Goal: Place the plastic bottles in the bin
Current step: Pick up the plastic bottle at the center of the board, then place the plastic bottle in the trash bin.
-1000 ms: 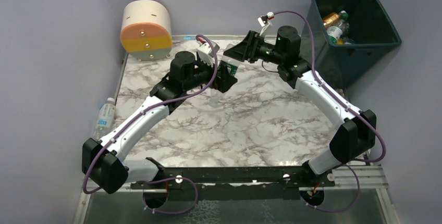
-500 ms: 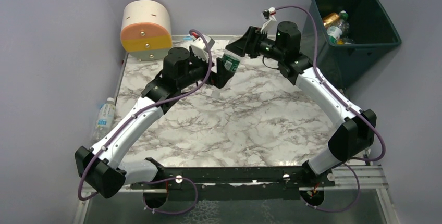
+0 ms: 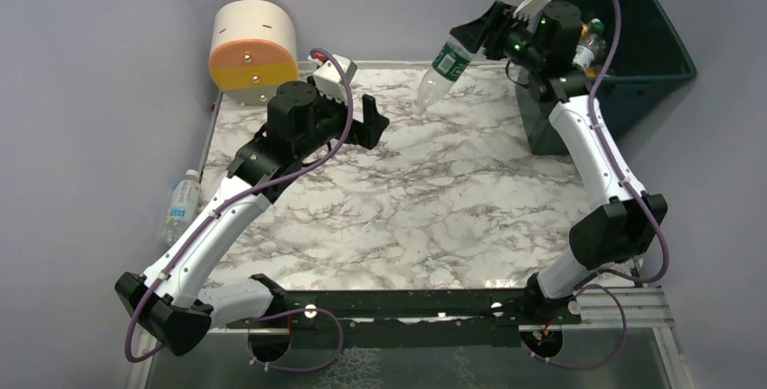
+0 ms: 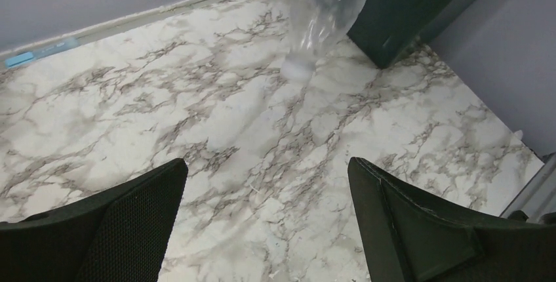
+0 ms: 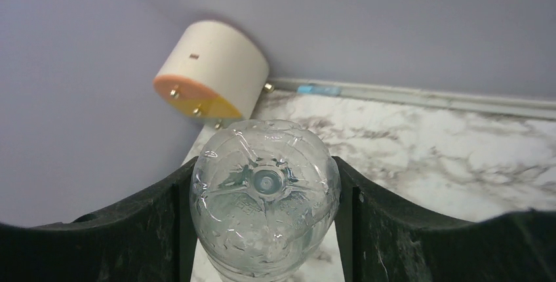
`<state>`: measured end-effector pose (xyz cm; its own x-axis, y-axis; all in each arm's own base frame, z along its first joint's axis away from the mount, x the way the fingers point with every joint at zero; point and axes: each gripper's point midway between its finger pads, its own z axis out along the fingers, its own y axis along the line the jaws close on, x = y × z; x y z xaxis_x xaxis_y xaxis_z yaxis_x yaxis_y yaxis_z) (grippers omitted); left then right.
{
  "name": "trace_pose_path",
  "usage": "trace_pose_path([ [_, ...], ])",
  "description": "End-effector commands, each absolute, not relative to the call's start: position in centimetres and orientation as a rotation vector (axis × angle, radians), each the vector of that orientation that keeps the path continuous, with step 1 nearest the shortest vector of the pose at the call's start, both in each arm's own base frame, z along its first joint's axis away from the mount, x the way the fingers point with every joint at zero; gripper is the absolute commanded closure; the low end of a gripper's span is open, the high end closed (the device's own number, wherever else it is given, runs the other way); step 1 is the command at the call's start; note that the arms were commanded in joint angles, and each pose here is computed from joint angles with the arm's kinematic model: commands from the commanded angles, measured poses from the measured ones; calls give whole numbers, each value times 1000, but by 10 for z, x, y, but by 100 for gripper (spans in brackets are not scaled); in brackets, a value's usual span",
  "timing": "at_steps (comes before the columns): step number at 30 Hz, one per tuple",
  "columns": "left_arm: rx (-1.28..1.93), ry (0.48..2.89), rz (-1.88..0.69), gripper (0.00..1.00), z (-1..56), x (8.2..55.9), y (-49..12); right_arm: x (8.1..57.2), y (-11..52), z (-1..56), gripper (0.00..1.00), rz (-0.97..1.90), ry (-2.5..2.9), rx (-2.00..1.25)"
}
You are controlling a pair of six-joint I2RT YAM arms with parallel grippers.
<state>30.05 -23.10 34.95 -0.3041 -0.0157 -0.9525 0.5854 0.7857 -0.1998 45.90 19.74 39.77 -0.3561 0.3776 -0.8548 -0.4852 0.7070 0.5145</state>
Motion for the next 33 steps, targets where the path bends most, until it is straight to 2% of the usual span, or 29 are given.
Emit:
trace_pose_path([
  [1,400,1832,-547,1,344,307,-217,478,151,438,43,778,1625,-47],
  [13,405,1875,-516,1,331,311,-213,500,23,521,45,414,1352,193],
  [33,412,1904,-532,1,320,309,-214,456,-62,581,47,65,912,433],
])
